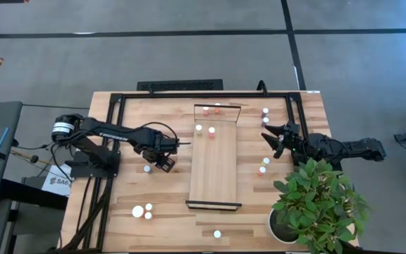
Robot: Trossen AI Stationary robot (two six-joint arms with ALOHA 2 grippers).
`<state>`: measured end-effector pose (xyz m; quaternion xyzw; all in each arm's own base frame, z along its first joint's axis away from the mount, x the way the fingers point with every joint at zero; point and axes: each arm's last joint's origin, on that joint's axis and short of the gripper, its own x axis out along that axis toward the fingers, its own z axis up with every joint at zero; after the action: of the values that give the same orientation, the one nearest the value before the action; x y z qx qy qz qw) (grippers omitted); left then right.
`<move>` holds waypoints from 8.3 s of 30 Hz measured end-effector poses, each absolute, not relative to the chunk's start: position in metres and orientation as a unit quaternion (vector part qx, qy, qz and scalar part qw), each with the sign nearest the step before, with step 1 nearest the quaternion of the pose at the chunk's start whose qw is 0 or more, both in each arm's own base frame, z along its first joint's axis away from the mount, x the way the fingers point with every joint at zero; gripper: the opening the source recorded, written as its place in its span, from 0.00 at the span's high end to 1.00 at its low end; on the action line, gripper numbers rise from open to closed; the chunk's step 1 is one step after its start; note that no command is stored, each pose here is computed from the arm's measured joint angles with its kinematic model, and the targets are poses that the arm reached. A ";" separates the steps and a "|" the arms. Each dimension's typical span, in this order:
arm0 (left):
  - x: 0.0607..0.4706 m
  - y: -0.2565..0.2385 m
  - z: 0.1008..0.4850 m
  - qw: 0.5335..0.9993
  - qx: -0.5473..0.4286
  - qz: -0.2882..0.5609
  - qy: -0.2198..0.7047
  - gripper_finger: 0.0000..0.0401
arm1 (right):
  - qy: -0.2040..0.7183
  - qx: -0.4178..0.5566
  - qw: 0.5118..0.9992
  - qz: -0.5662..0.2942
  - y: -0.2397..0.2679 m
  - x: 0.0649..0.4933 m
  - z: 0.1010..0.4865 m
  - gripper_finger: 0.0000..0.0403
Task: Pick and place medicine bottles onto shelf by color
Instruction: Put the pink pill bottle on the shelf, then put the purple pill bottle on the shelf
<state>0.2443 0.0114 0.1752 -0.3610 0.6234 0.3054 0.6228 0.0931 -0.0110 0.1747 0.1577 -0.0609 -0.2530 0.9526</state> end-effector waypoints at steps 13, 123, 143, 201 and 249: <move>0.257 0.032 0.196 0.651 -0.365 0.296 0.596 0.74 | -0.061 0.158 0.953 -0.253 -0.011 0.093 0.175 0.38; 0.421 0.092 0.316 0.753 -0.128 0.235 0.601 0.53 | -0.061 0.158 0.953 -0.253 -0.011 0.093 0.175 0.38; 0.396 0.194 0.350 0.807 -0.228 0.352 0.416 0.53 | -0.063 0.157 0.949 -0.266 -0.012 0.093 0.175 0.38; 0.414 0.253 0.236 0.642 -0.487 0.376 0.458 0.52 | -0.064 0.158 0.949 -0.267 -0.012 0.093 0.175 0.38; 0.419 0.276 0.184 0.575 -0.546 0.412 0.449 0.52 | -0.064 0.158 0.949 -0.267 -0.012 0.093 0.175 0.38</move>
<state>0.4191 0.2758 0.1836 -0.5461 0.4492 0.4119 0.5747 0.0927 -0.0120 0.1748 0.1576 -0.0640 -0.2668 0.9486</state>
